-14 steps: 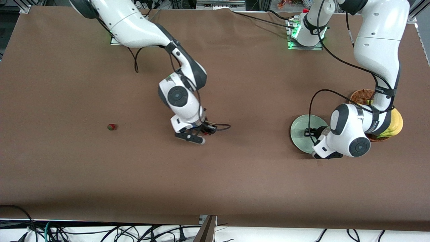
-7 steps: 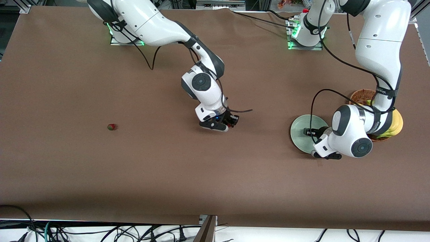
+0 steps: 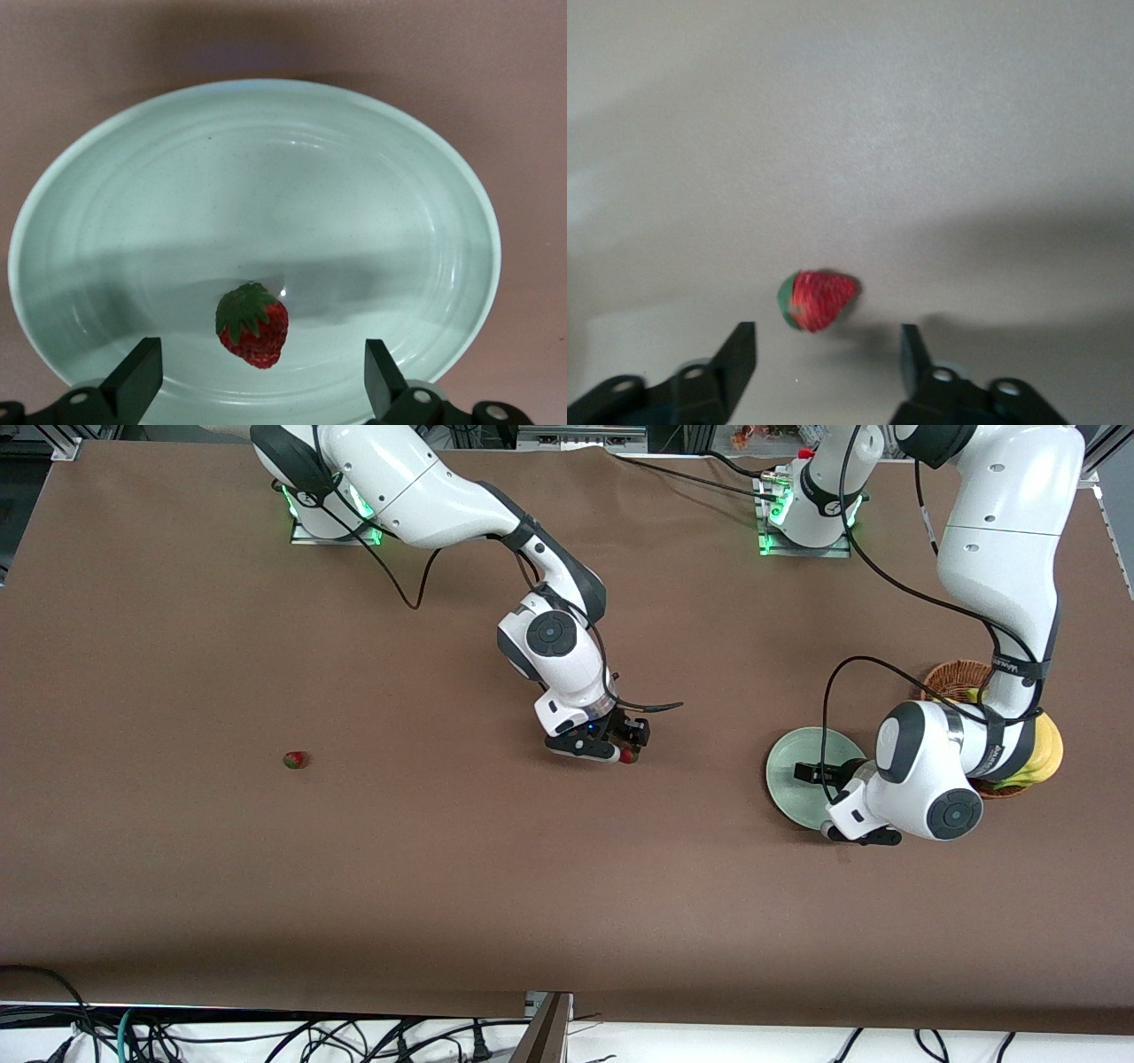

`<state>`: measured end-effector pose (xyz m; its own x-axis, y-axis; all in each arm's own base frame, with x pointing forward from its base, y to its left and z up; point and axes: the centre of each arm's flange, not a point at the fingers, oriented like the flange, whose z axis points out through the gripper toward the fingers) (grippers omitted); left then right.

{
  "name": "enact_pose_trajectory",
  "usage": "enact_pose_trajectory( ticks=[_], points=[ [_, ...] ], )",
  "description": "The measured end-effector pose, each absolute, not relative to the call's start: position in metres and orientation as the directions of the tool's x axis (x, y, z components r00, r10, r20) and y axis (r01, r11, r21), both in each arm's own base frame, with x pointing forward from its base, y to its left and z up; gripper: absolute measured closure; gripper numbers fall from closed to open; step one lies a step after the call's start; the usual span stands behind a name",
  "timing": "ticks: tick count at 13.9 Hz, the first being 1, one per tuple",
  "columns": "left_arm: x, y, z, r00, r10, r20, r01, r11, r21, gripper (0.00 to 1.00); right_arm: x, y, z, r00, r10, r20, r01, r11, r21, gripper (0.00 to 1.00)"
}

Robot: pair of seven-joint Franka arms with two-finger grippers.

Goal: Collect all strawberries into plate
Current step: 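Drop the strawberry onto the plate while the right gripper carries another mid-table, then grasp the second strawberry with the left gripper while the right gripper grasps the third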

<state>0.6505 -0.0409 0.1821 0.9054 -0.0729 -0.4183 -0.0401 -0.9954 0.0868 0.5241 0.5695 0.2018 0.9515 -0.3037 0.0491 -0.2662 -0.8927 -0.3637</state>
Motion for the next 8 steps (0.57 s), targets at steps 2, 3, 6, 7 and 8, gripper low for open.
enact_pose_trajectory(
  ticks=[2, 3, 6, 7, 8],
  points=[
    [0.651, -0.045, 0.184, 0.906, -0.079, -0.416, -0.045, -0.995, 0.091, 0.0, 0.54, 0.563, 0.217, 0.949, -0.309, 0.064, -0.267, -0.894, -0.36, 0.01],
    [0.652, -0.048, 0.186, 0.908, -0.084, -0.411, -0.05, -0.994, 0.094, 0.0, 0.554, 0.553, 0.228, 0.954, -0.291, 0.068, -0.254, -0.908, -0.332, 0.0],
    [0.655, -0.064, 0.198, 0.914, -0.109, -0.391, -0.07, -0.991, 0.114, 0.0, 0.615, 0.481, 0.277, 0.983, -0.173, 0.066, -0.155, -0.962, -0.224, 0.0],
    [0.656, -0.075, 0.205, 0.917, -0.126, -0.38, -0.082, -0.988, 0.129, 0.0, 0.634, 0.449, 0.291, 0.989, -0.137, 0.055, -0.124, -0.974, -0.191, 0.0],
    [0.659, -0.091, 0.214, 0.921, -0.142, -0.363, -0.093, -0.984, 0.15, 0.0, 0.649, 0.417, 0.302, 0.994, -0.105, 0.036, -0.098, -0.982, -0.16, 0.0]
  ],
)
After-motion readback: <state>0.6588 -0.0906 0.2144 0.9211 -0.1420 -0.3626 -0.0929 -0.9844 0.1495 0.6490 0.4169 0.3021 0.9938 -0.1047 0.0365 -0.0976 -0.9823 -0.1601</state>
